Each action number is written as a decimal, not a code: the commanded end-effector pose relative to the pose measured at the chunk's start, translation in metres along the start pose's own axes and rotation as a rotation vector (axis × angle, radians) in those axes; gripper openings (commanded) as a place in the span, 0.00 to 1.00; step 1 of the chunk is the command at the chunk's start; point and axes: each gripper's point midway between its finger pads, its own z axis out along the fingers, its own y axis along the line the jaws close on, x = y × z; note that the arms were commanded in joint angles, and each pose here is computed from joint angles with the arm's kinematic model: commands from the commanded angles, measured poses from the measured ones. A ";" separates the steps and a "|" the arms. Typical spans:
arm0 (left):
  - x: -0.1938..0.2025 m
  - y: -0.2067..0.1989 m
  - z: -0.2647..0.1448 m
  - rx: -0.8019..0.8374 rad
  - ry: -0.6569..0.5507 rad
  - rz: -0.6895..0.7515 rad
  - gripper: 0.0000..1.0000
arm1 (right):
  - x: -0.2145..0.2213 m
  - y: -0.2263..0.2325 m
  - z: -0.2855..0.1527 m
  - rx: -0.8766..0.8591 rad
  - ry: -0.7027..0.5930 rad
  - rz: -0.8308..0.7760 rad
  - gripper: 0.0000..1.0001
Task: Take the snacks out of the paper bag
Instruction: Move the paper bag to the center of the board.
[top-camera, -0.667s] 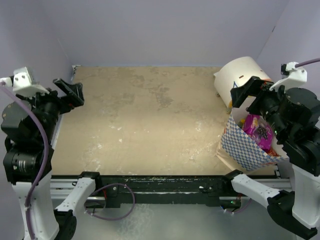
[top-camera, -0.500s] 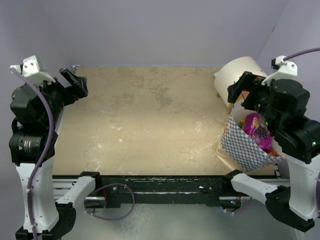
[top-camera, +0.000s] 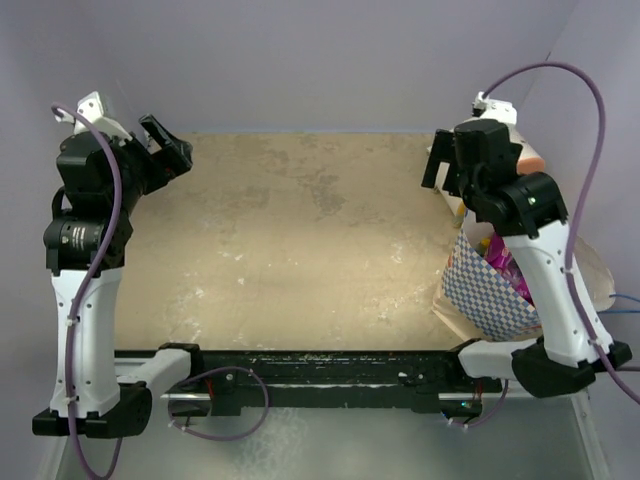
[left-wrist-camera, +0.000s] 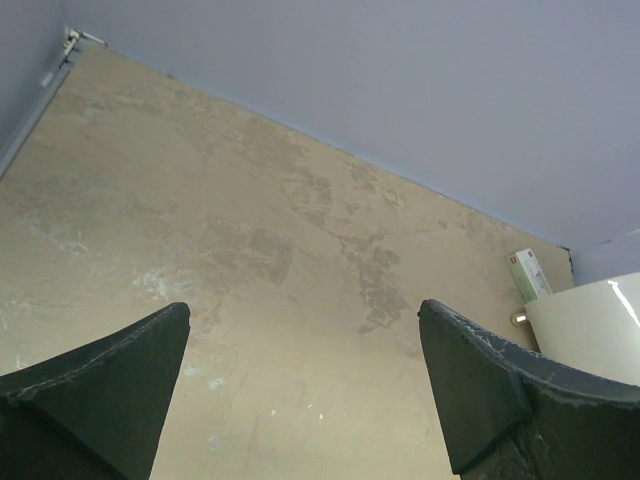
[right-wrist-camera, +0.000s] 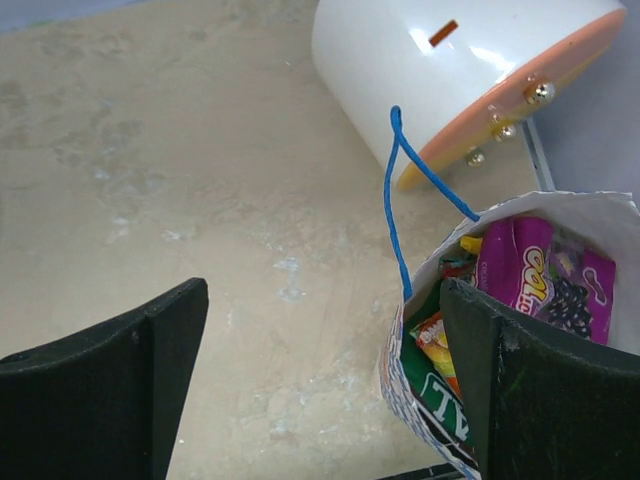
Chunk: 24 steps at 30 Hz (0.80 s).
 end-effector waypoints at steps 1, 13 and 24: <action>0.017 -0.014 0.019 0.056 0.080 -0.080 0.99 | 0.009 -0.014 0.015 0.137 0.030 -0.007 0.99; 0.078 -0.026 0.023 0.152 0.279 -0.267 0.99 | 0.039 -0.035 0.078 0.272 0.087 -0.108 1.00; 0.071 -0.031 -0.025 0.206 0.272 -0.195 0.99 | 0.050 -0.013 0.130 0.202 0.039 -0.212 0.73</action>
